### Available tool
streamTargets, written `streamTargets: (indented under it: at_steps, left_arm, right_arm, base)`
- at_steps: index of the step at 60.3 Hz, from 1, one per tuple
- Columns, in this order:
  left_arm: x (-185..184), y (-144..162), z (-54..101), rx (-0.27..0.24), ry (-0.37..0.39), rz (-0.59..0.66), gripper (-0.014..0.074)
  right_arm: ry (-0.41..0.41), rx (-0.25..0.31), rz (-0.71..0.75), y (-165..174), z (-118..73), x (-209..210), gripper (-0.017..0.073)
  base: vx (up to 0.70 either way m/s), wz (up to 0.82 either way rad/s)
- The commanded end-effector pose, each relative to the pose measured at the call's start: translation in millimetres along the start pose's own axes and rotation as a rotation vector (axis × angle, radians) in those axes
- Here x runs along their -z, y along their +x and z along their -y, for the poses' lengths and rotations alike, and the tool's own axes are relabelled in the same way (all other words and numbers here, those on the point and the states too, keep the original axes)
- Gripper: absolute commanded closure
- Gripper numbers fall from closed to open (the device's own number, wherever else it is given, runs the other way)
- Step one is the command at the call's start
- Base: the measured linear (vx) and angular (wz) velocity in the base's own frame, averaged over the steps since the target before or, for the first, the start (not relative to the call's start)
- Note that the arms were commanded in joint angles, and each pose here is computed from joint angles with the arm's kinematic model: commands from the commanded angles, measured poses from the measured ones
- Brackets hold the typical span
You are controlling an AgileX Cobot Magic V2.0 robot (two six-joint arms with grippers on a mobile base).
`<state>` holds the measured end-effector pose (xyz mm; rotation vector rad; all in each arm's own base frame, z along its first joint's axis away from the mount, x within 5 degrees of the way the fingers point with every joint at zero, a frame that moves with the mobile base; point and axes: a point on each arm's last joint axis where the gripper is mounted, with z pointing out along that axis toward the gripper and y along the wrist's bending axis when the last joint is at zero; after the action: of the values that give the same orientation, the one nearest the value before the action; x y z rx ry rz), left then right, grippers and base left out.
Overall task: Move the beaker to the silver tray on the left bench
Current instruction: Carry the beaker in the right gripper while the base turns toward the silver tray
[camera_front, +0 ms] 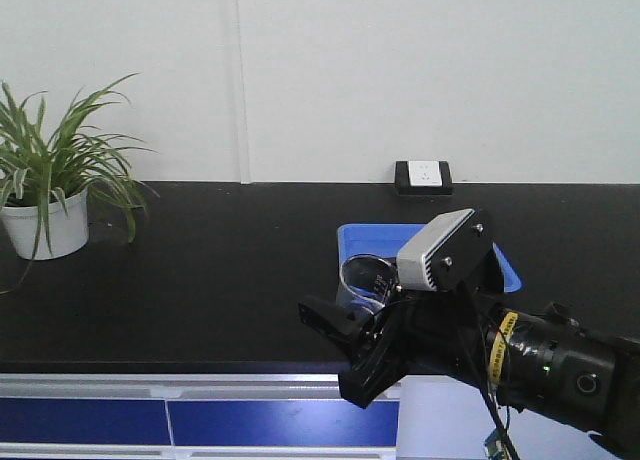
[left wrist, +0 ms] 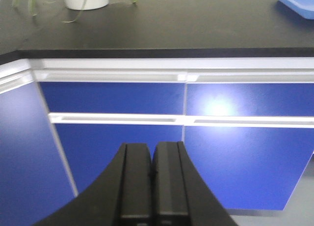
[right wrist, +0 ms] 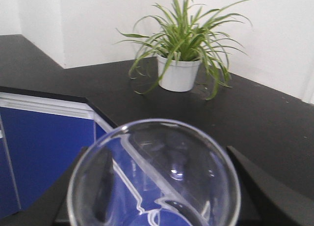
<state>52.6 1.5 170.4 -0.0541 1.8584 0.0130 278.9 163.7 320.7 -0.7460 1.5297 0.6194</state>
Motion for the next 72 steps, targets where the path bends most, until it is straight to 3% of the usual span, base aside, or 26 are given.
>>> streamTargets:
  at_steps: [1,29,72]
  left_arm:
    - [-1.3,-1.5,-0.1,0.008,0.000,0.069,0.0592]
    - [-1.4,-1.5,-0.1,0.008,0.000,0.068,0.0592]
    - [-1.4,-1.5,-0.1,0.008,0.000,0.068,0.0592]
  right_arm:
    - [-0.017,-0.002,0.103,-25.1,-3.1,7.1,0.0570]
    - [-0.017,-0.002,0.103,-25.1,-3.1,7.1,0.0570]
    - [-0.017,-0.002,0.103,-25.1,-3.1,7.1,0.0570]
  base:
    - [-0.18,0.23]
    - [-0.14,0.51]
    - [-0.03,1.04]
